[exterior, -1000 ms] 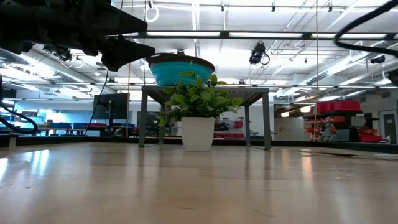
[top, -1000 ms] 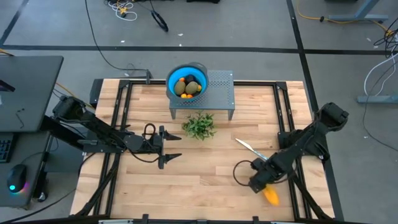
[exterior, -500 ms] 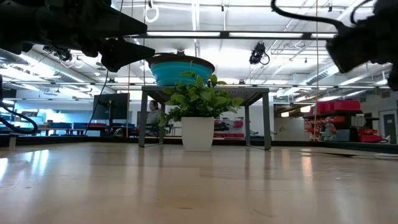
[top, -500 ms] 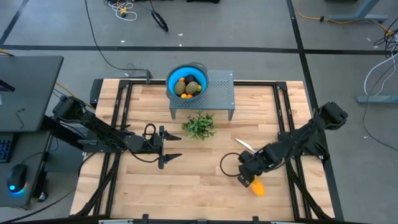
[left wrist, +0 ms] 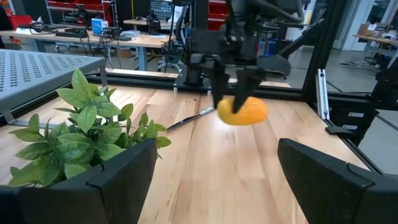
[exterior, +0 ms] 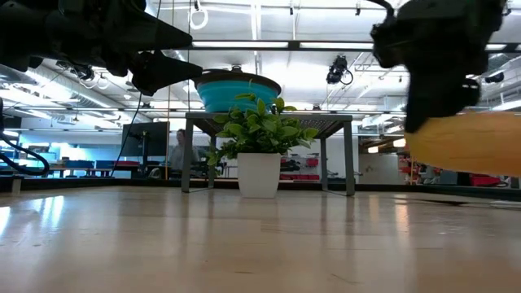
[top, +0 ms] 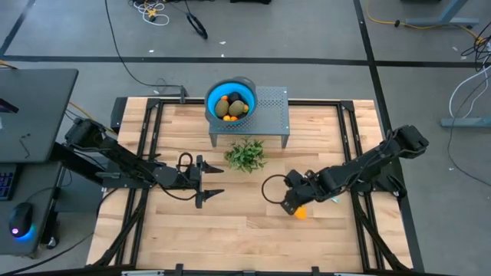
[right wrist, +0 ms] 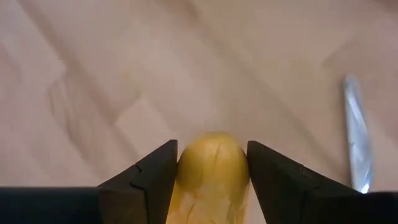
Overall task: Pick & Place Fruit
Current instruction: Put the yellow mango into the blue strainer bowl on the shelf, then put the blue knife on the shelf
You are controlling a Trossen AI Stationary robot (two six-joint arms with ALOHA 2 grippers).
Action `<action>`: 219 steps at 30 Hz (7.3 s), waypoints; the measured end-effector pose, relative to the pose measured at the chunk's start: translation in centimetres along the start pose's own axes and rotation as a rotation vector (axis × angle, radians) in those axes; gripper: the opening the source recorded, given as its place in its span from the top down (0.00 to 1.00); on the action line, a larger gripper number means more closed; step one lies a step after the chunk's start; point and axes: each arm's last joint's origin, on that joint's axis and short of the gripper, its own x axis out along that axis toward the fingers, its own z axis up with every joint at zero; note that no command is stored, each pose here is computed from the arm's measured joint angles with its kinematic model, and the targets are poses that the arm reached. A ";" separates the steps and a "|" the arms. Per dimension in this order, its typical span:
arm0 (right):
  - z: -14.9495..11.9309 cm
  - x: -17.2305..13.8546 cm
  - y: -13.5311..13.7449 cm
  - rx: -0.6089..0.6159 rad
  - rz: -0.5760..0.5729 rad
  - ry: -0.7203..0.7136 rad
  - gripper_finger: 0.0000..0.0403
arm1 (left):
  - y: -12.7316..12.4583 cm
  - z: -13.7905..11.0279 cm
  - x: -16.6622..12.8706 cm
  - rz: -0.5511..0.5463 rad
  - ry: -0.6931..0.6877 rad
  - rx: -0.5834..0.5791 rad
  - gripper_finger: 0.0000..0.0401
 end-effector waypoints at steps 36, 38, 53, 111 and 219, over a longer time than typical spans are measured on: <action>0.1 2.4 -1.3 -0.062 0.042 -0.073 0.38 | 0.0 0.0 0.0 0.000 0.003 -0.002 0.14; 0.1 2.4 -1.3 -0.062 0.048 -0.065 0.36 | 0.0 -0.1 0.0 0.001 0.005 0.000 0.14; -0.4 2.4 -1.0 -0.066 0.139 0.074 0.34 | 0.0 -0.1 0.0 0.001 0.006 0.000 0.14; -4.1 4.9 -3.5 -0.494 -0.021 -0.113 0.17 | 0.1 -0.2 0.0 0.012 0.021 0.003 0.14; 28.9 0.3 -4.9 -0.611 -0.489 -1.091 0.22 | 0.8 -2.6 -1.0 0.390 0.204 0.270 0.14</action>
